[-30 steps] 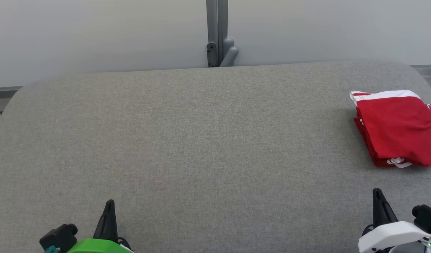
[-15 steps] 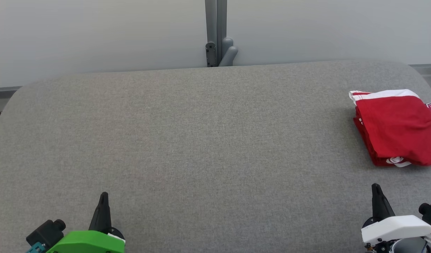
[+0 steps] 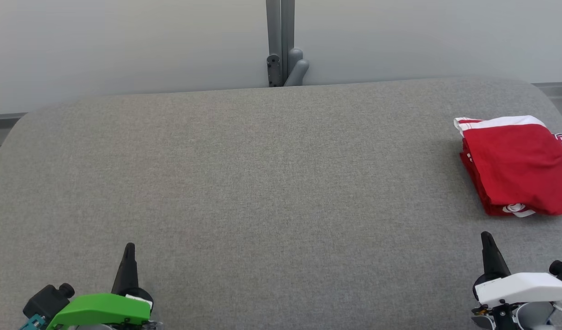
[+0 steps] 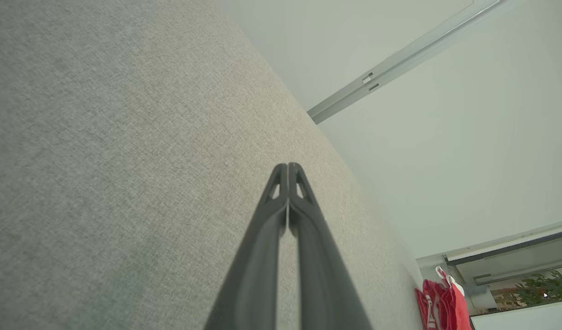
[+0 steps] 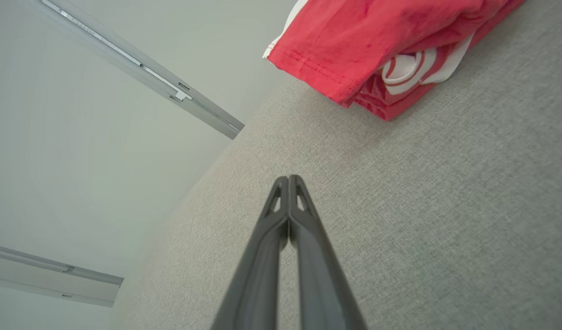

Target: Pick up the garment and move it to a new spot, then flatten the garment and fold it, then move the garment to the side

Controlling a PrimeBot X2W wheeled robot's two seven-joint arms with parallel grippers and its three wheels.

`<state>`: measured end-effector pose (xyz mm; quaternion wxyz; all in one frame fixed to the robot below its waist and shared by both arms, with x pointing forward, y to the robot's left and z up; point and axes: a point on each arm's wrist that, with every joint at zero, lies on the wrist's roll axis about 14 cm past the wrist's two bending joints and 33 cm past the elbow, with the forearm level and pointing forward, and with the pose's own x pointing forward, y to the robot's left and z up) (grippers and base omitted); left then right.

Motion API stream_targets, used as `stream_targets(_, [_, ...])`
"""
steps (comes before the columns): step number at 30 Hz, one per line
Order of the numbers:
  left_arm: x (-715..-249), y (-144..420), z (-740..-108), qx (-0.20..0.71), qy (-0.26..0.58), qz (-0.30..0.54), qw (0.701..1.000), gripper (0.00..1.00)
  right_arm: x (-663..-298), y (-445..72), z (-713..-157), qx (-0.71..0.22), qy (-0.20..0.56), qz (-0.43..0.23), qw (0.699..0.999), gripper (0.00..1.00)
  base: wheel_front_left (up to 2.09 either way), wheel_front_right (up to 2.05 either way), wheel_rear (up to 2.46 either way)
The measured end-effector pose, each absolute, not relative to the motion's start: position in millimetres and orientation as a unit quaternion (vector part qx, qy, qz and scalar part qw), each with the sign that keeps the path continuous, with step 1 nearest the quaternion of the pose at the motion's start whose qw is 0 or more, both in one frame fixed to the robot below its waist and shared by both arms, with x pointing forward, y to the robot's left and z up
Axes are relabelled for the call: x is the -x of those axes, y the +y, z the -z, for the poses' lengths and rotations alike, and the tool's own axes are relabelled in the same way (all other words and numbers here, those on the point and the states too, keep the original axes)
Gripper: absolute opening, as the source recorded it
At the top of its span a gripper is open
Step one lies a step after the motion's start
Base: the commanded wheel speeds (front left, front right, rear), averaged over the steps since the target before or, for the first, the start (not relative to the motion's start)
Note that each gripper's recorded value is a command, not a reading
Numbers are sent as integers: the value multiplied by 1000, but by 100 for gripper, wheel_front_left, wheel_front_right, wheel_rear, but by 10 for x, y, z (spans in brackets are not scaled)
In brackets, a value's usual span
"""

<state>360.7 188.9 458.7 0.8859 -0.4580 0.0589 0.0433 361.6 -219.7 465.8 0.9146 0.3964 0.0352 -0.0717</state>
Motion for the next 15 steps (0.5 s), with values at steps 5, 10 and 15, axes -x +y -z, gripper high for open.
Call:
stream_targets(5, [-3635,1900,-4620,488,55,-44,870,0,-3645,-2182,-4689,-433,31,69,898,0,0,0,0])
stream_targets(10, [-3659,1904,-4653,508,51,-42,859,0,-3669,-2168,-4717,-461,29,65,884,0,0,0,0])
stream_targets(15, [-3680,1910,-4679,525,48,-41,848,0,-3678,-2161,-4727,-483,28,64,873,0,0,0,0])
